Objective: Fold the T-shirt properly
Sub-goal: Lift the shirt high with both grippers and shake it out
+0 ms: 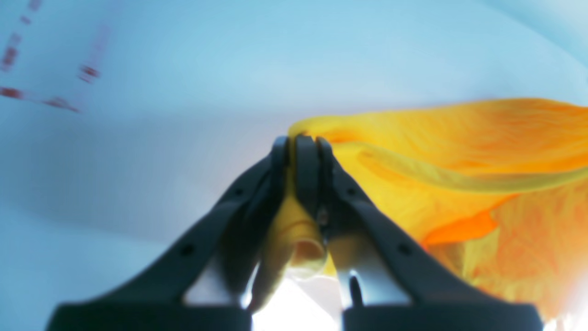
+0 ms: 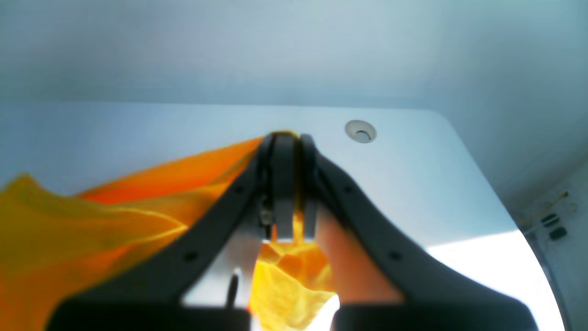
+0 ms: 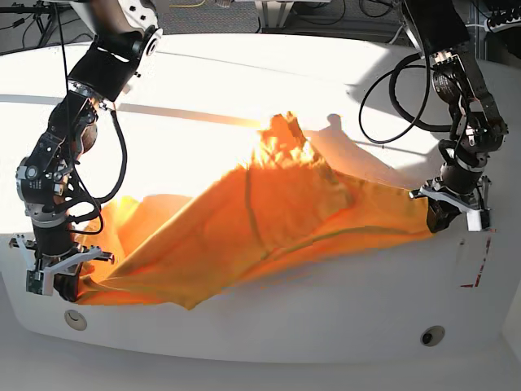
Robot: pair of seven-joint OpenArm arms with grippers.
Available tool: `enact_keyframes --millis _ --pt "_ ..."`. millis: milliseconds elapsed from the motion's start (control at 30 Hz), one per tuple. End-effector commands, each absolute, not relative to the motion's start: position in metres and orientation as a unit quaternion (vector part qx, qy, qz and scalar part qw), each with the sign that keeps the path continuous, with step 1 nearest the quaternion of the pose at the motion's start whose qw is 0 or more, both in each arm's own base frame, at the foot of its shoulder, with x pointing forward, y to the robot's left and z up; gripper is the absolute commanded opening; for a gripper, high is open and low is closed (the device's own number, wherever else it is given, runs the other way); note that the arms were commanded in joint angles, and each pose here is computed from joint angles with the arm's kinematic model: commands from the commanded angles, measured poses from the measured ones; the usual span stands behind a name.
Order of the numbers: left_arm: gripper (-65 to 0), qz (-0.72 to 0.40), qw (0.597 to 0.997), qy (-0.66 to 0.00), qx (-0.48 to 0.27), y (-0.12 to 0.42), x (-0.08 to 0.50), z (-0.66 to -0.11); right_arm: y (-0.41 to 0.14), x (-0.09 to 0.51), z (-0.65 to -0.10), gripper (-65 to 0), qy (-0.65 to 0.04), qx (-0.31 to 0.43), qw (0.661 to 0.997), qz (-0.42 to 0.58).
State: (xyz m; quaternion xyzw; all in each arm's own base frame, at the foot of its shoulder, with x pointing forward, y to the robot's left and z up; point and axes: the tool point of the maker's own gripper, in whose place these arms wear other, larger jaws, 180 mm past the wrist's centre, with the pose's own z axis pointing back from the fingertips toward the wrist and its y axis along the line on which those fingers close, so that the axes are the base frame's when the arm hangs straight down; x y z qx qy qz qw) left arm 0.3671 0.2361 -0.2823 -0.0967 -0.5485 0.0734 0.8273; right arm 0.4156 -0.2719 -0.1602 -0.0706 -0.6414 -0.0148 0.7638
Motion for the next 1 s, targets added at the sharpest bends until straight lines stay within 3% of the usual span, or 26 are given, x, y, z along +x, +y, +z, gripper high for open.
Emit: enact_keyframes --millis 0,400,967 --pt "-65.0 0.059 0.787 -0.609 -0.075 0.248 0.374 -0.229 -0.279 0.431 -0.121 -64.4 -0.680 -0.073 0.729 -0.018" --pt "-65.0 0.080 0.715 -0.694 -0.031 0.292 0.390 -0.132 -0.266 0.482 -0.066 -64.4 -0.705 -0.053 0.707 0.009" --pt "-65.0 0.066 0.574 -0.816 0.001 0.294 0.407 0.049 -0.236 0.508 0.083 -64.4 -0.780 -0.067 0.618 0.069"
